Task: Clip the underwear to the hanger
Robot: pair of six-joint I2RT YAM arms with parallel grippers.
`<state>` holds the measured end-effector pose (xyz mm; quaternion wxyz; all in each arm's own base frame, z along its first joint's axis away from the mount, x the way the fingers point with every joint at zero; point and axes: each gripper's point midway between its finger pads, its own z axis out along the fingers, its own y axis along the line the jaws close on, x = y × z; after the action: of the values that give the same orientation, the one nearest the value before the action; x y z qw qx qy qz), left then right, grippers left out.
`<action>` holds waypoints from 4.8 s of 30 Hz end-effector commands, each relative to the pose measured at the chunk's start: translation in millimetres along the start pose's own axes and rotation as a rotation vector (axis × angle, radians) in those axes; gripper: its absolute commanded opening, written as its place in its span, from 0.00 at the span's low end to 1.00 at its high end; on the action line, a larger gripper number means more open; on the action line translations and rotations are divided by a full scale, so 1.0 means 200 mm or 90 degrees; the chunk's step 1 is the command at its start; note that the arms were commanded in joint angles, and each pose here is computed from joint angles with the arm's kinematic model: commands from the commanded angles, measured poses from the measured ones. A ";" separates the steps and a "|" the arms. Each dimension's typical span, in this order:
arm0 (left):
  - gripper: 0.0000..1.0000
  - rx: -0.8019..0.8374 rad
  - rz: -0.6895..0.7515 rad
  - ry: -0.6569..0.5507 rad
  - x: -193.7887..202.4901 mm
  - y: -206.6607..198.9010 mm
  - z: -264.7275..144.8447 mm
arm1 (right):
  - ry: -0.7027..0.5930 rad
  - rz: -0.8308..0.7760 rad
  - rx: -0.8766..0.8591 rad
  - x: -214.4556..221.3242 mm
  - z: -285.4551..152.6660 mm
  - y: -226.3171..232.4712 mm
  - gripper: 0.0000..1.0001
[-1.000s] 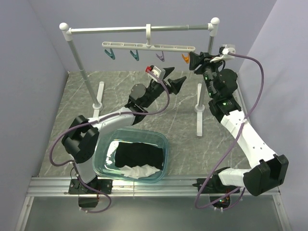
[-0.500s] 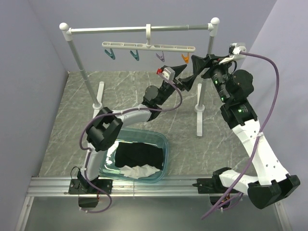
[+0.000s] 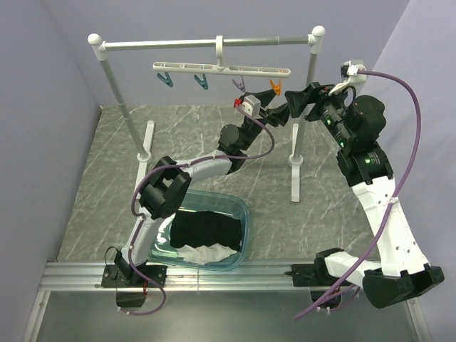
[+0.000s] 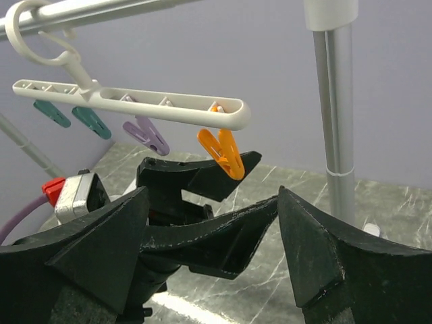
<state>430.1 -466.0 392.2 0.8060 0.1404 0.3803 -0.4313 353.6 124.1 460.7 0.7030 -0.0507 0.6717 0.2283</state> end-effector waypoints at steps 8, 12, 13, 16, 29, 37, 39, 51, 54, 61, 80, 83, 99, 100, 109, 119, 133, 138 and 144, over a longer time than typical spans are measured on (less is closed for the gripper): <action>0.63 0.004 -0.013 -0.083 -0.22 -0.05 0.04 | 0.005 0.000 -0.027 0.01 0.03 0.00 0.84; 0.63 0.011 -0.010 -0.092 -0.24 -0.06 0.06 | 0.006 -0.001 -0.028 0.02 0.04 0.00 0.84; 0.62 0.014 -0.009 -0.092 -0.24 -0.07 0.07 | 0.003 -0.001 -0.029 0.01 0.03 0.00 0.84; 0.58 0.017 -0.012 -0.097 -0.26 -0.07 0.07 | 0.000 -0.003 -0.031 0.00 0.03 0.01 0.84; 0.54 0.009 0.010 -0.118 -0.31 -0.06 0.08 | 0.028 -0.008 -0.016 0.10 0.05 -0.05 0.83; 0.54 0.005 0.019 -0.131 -0.32 -0.03 0.10 | 0.032 0.000 -0.010 0.10 0.07 -0.08 0.83; 0.53 0.003 0.021 -0.136 -0.34 -0.02 0.11 | 0.032 -0.001 -0.012 0.10 0.07 -0.08 0.83; 0.17 -0.002 0.026 -0.119 -0.32 0.01 0.11 | 0.003 0.023 -0.010 0.07 0.12 -0.08 0.81; 0.11 -0.002 0.029 -0.113 -0.31 0.01 0.10 | -0.009 0.038 -0.033 0.08 0.14 -0.06 0.77; 0.06 0.013 0.040 -0.112 -0.34 -0.02 0.09 | -0.063 -0.007 -0.087 0.10 0.22 -0.03 0.76; 0.04 0.053 0.058 -0.112 -0.36 -0.09 0.07 | -0.079 -0.089 -0.116 0.12 0.34 0.01 0.74; 0.03 0.060 0.063 -0.112 -0.37 -0.10 0.07 | -0.087 -0.093 -0.117 0.11 0.34 0.02 0.71; 0.21 0.078 0.081 -0.105 -0.36 -0.14 0.05 | -0.098 -0.088 -0.099 0.05 0.36 0.02 0.10; 0.22 0.076 0.081 -0.100 -0.35 -0.14 0.04 | -0.100 -0.087 -0.101 0.04 0.36 0.02 0.07; 0.62 0.049 0.096 -0.031 -0.34 -0.11 -0.11 | -0.106 -0.074 -0.107 0.00 0.35 0.05 0.00; 0.63 0.113 0.034 0.376 -0.36 -0.24 -0.73 | -0.092 -0.058 -0.119 0.02 0.35 0.06 0.00; 0.51 0.050 -0.005 0.875 -0.43 -0.01 -1.96 | -0.071 -0.056 -0.128 0.05 0.31 0.08 0.00; 0.45 -0.047 0.059 0.953 -0.40 0.21 -2.12 | -0.069 -0.059 -0.126 0.04 0.31 0.08 0.00; 0.46 -0.053 0.078 1.130 -0.31 0.32 -2.41 | -0.067 -0.066 -0.122 0.04 0.31 0.07 0.00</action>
<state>232.8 -146.3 123.0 0.2875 0.3819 0.8658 -0.1480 417.7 162.3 428.9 0.7175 -0.1275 0.6353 0.2556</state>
